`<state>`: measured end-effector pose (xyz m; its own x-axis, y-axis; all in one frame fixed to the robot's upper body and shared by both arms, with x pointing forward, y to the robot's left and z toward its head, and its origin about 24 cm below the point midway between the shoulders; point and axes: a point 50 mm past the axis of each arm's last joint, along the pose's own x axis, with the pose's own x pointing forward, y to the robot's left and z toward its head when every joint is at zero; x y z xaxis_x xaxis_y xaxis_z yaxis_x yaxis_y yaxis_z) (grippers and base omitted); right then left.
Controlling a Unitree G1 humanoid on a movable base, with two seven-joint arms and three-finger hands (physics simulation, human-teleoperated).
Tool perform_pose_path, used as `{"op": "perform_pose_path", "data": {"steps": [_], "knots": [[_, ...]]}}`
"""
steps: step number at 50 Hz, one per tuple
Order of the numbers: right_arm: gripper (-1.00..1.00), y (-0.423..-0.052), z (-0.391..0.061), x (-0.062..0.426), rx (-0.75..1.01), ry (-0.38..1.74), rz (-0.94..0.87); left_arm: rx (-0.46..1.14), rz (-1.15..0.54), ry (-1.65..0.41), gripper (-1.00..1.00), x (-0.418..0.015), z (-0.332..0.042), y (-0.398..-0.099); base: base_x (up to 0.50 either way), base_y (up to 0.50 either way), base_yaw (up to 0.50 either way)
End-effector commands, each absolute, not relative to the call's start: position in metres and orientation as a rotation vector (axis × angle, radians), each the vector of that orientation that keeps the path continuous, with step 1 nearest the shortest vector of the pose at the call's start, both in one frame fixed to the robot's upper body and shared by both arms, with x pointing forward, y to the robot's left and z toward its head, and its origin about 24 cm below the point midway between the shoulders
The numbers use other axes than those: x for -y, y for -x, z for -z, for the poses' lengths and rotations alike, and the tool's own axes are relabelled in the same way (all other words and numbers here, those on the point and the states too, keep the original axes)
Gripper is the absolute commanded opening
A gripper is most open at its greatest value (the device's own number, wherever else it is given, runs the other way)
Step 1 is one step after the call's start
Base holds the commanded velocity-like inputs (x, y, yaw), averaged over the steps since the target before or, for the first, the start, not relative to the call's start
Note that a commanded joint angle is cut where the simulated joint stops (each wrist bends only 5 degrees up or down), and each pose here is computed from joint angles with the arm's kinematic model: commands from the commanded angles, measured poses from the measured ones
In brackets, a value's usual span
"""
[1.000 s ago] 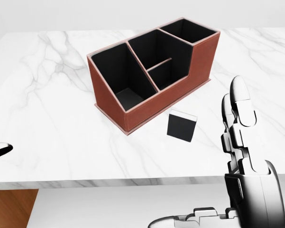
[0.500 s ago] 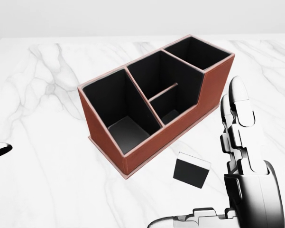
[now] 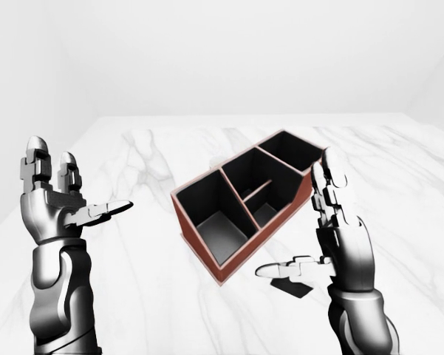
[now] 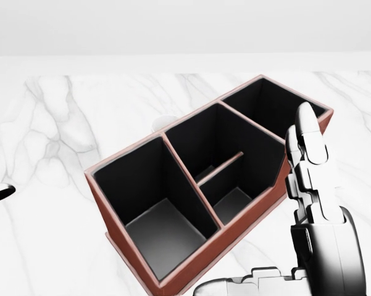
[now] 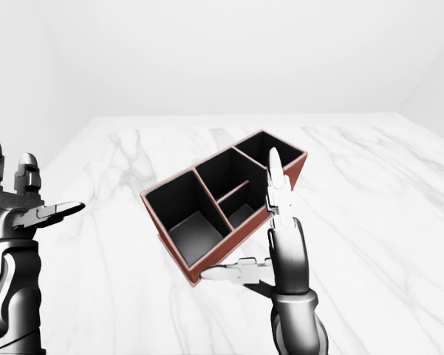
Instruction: Pick up the book and place it in the left compartment of the caddy.
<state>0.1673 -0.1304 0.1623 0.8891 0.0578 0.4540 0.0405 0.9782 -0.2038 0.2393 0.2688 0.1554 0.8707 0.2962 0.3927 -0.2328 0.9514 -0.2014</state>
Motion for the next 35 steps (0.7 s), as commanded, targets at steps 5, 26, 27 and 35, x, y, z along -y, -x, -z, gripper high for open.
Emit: {"op": "perform_pose_path", "data": {"steps": [5,26,27,35], "knots": [[1.00,-0.172,-0.153,0.130,0.431,0.207,-0.020,0.433,-0.275,0.149,1.00,-0.268,-0.155,-0.239,0.30,0.00,0.00],[1.00,-0.152,-0.159,0.155,0.394,0.386,0.006,0.435,-0.266,0.137,1.00,-0.266,-0.155,-0.238,0.00,0.00,0.00],[1.00,-0.150,-0.159,0.156,0.389,0.401,0.014,0.441,-0.266,0.137,1.00,-0.266,-0.157,-0.237,0.00,0.00,0.00],[1.00,-0.139,-0.158,0.156,0.342,0.455,0.007,0.446,-0.275,0.137,1.00,-0.269,-0.158,-0.236,0.00,0.00,0.00]]}}
